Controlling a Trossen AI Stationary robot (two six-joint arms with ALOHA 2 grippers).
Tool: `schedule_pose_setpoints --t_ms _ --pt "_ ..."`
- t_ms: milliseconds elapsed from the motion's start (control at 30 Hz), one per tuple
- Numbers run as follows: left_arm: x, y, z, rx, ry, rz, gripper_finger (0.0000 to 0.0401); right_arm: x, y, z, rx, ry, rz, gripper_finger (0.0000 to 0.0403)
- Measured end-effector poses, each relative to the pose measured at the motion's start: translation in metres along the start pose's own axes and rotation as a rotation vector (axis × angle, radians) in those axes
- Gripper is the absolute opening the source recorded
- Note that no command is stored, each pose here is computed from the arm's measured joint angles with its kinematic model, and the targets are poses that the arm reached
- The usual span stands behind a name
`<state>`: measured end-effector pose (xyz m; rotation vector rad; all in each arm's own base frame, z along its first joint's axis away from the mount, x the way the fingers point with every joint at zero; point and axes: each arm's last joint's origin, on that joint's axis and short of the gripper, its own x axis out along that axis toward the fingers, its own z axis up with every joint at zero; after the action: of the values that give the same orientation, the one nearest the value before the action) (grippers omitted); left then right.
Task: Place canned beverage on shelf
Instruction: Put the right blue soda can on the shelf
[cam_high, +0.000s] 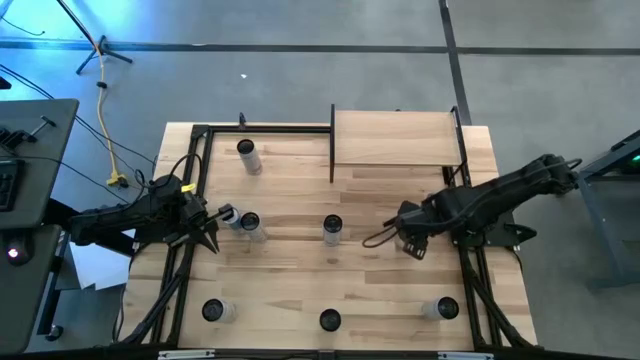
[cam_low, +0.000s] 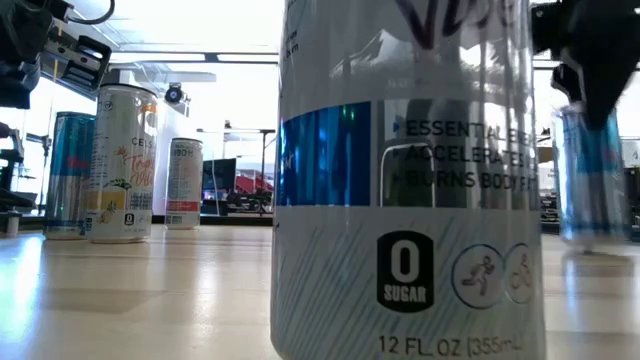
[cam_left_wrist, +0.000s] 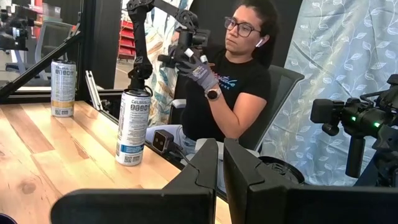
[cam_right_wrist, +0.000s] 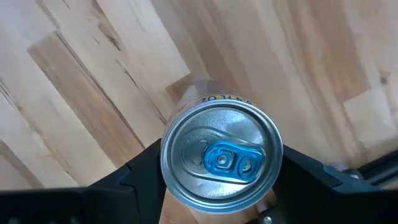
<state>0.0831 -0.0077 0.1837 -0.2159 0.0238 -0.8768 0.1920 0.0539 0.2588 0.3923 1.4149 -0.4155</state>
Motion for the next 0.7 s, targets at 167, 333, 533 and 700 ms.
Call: schedule_pose_setpoints --t_ms 167,333,533,700 --pt "0.0 0.0 0.0 0.0 0.0 0.0 0.0003 -0.044 -0.009 0.013 0.031 -0.06 -0.031 0.0228" --pt "0.0 0.0 0.0 0.0 0.0 0.0 0.0003 -0.104 -0.034 0.024 0.119 -0.177 -0.086 0.0228" --pt "0.0 0.0 0.0 0.0 0.0 0.0 0.0003 -0.16 -0.069 0.04 0.223 -0.366 -0.013 0.0228" --pt "0.0 0.0 0.0 0.0 0.0 0.0 0.0003 -0.18 -0.104 0.048 0.298 -0.437 -0.062 0.0228"
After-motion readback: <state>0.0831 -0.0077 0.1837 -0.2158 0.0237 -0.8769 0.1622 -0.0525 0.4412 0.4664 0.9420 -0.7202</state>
